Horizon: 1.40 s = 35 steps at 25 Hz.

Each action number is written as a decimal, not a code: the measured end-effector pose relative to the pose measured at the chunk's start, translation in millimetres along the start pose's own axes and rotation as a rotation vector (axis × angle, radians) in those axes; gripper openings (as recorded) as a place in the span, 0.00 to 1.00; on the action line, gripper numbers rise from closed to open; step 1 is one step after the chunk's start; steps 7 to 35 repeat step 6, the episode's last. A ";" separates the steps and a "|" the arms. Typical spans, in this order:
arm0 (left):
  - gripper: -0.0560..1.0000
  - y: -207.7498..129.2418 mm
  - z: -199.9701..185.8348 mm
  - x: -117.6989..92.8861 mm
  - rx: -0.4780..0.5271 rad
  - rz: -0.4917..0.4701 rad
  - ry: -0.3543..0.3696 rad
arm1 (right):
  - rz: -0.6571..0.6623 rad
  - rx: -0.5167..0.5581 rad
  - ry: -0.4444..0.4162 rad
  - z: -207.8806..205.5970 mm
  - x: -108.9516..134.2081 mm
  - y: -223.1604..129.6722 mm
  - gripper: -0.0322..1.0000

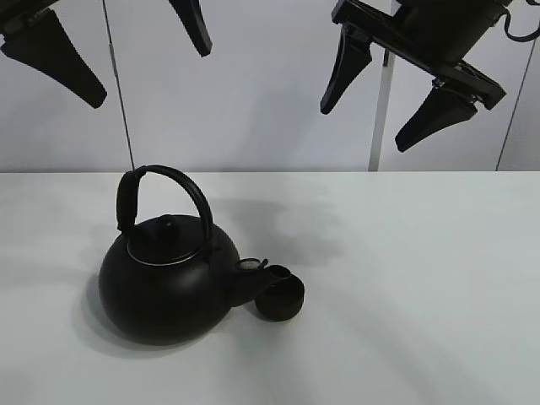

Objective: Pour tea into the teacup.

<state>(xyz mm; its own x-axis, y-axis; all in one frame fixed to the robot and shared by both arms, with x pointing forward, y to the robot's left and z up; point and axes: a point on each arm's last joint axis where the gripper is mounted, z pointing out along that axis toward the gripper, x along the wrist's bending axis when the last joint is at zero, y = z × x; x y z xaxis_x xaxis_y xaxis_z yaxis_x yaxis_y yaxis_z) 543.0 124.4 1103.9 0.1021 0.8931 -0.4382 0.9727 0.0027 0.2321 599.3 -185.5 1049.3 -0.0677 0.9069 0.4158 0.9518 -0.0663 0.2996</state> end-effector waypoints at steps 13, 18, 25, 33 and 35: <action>0.70 0.1 0.0 0.0 -0.001 -0.001 0.000 | 0.000 0.000 0.000 0.0 0.0 0.0 0.61; 0.70 0.1 0.0 0.0 -0.001 -0.001 0.000 | 0.000 0.000 0.000 0.0 0.0 0.0 0.61; 0.70 0.1 0.0 0.0 -0.001 -0.001 0.000 | 0.000 0.000 0.000 0.0 0.0 0.0 0.61; 0.70 0.1 0.0 0.0 -0.001 -0.001 0.000 | 0.000 0.000 0.000 0.0 0.0 0.0 0.61; 0.70 0.1 0.0 0.0 -0.001 -0.001 0.000 | 0.000 0.000 0.000 0.0 0.0 0.0 0.61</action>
